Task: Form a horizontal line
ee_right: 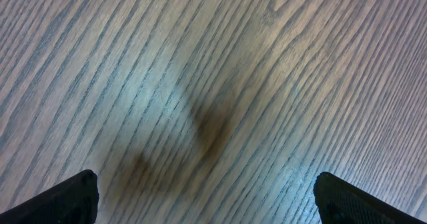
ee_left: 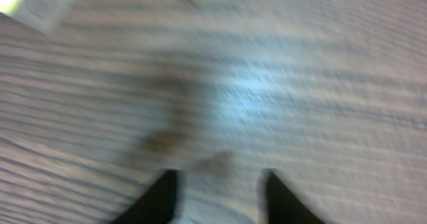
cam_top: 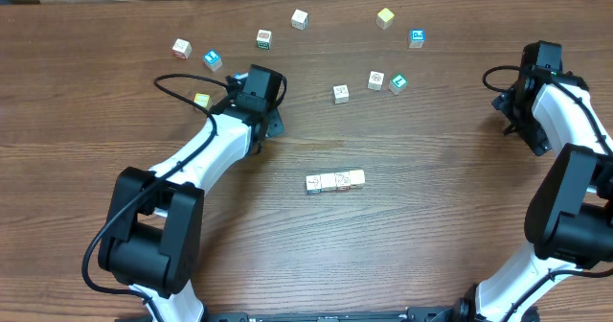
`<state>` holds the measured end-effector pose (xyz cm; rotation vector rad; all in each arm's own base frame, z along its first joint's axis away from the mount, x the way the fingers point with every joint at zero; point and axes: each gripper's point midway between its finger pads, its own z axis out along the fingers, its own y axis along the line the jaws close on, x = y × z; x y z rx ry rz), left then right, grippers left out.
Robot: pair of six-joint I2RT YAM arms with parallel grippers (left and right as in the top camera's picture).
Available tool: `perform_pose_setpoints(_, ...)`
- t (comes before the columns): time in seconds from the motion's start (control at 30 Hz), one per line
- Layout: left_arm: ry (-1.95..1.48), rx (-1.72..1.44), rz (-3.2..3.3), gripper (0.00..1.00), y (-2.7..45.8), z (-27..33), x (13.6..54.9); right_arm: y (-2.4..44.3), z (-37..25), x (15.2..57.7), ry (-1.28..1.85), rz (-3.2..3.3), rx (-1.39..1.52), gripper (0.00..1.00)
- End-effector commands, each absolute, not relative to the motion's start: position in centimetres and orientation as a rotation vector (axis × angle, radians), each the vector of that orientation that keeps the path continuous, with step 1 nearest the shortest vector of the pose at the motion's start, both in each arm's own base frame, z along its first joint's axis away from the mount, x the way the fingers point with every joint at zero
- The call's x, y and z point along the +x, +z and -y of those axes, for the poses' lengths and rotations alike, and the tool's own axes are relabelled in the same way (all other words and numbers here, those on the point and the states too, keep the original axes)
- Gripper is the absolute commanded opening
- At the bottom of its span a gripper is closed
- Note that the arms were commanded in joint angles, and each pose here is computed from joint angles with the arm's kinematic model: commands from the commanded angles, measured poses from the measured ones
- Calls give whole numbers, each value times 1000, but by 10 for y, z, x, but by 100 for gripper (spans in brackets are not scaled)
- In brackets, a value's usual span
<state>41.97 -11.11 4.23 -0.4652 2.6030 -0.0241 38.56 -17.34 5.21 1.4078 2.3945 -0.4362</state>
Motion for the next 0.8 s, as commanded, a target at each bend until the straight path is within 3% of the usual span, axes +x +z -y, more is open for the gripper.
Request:
perform_pose_setpoints(0.0,93,-511,-2549,75,44,88,426,53,176,391,-446,-2383,1404,100)
perform_pose_setpoints(0.07,95,-514,-2549,98,44,87,425,53,176,391,-446,-2383,1404,100)
perform_pose_setpoints(0.77,94,-512,-2550,100,44,87,425,53,176,391,-446,-2383,1404,100)
